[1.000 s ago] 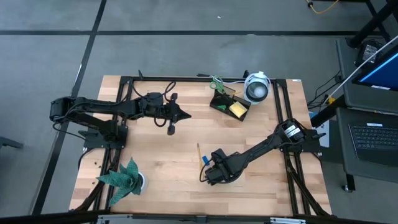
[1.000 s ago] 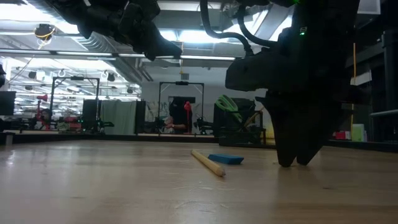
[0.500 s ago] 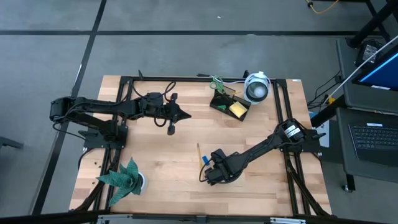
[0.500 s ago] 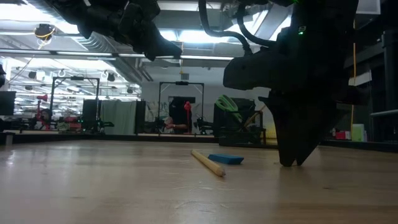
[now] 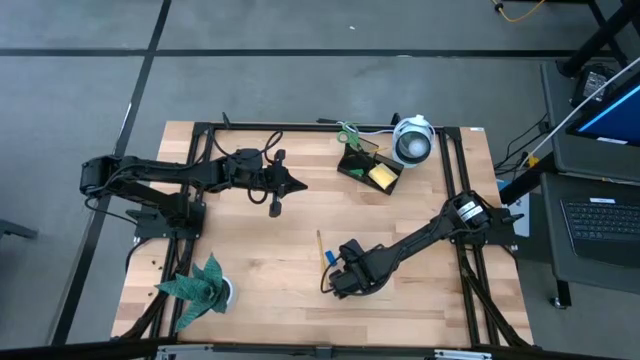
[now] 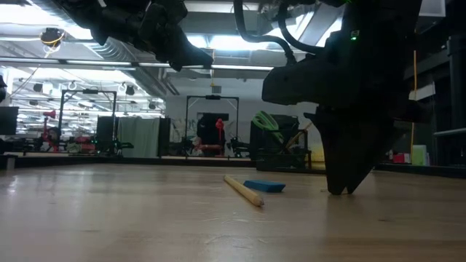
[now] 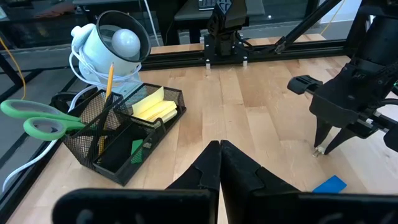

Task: Pick and place office supplies into organizer
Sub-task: Put the binder clip into the metal mesh desk organizer

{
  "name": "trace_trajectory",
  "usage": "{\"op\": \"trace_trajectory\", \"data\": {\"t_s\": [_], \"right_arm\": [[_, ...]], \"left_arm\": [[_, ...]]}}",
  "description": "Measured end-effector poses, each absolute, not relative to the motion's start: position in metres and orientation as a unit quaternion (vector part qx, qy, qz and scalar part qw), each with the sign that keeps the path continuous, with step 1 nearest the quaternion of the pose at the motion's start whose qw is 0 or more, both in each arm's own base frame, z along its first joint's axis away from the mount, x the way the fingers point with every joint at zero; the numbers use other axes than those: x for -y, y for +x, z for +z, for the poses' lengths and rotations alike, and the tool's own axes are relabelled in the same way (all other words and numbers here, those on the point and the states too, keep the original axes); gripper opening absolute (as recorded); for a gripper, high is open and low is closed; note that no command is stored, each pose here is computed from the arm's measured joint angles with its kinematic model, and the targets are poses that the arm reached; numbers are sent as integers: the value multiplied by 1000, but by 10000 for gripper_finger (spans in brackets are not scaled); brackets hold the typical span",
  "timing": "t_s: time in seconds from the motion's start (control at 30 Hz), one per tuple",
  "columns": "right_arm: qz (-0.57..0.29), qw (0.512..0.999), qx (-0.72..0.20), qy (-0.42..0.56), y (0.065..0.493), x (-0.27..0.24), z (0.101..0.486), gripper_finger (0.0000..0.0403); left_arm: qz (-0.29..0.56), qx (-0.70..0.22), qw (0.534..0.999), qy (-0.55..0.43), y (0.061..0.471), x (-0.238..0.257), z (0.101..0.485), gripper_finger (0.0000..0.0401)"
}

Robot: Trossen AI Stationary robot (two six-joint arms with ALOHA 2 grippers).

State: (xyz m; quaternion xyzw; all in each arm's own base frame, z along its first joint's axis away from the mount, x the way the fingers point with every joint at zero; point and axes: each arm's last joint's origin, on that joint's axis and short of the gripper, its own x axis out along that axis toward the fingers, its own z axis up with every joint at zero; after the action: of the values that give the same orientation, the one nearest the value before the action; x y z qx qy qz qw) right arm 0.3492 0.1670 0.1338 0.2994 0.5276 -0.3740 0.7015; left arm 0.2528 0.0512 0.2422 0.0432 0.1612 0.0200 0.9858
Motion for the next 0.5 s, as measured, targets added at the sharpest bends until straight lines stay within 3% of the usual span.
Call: {"op": "trace_trajectory", "data": {"t_s": [0.5], "right_arm": [[-385,731,-486,284,345,-161,158,66]], "left_arm": [[20,-162,986,45,253,-51,242,1]]}}
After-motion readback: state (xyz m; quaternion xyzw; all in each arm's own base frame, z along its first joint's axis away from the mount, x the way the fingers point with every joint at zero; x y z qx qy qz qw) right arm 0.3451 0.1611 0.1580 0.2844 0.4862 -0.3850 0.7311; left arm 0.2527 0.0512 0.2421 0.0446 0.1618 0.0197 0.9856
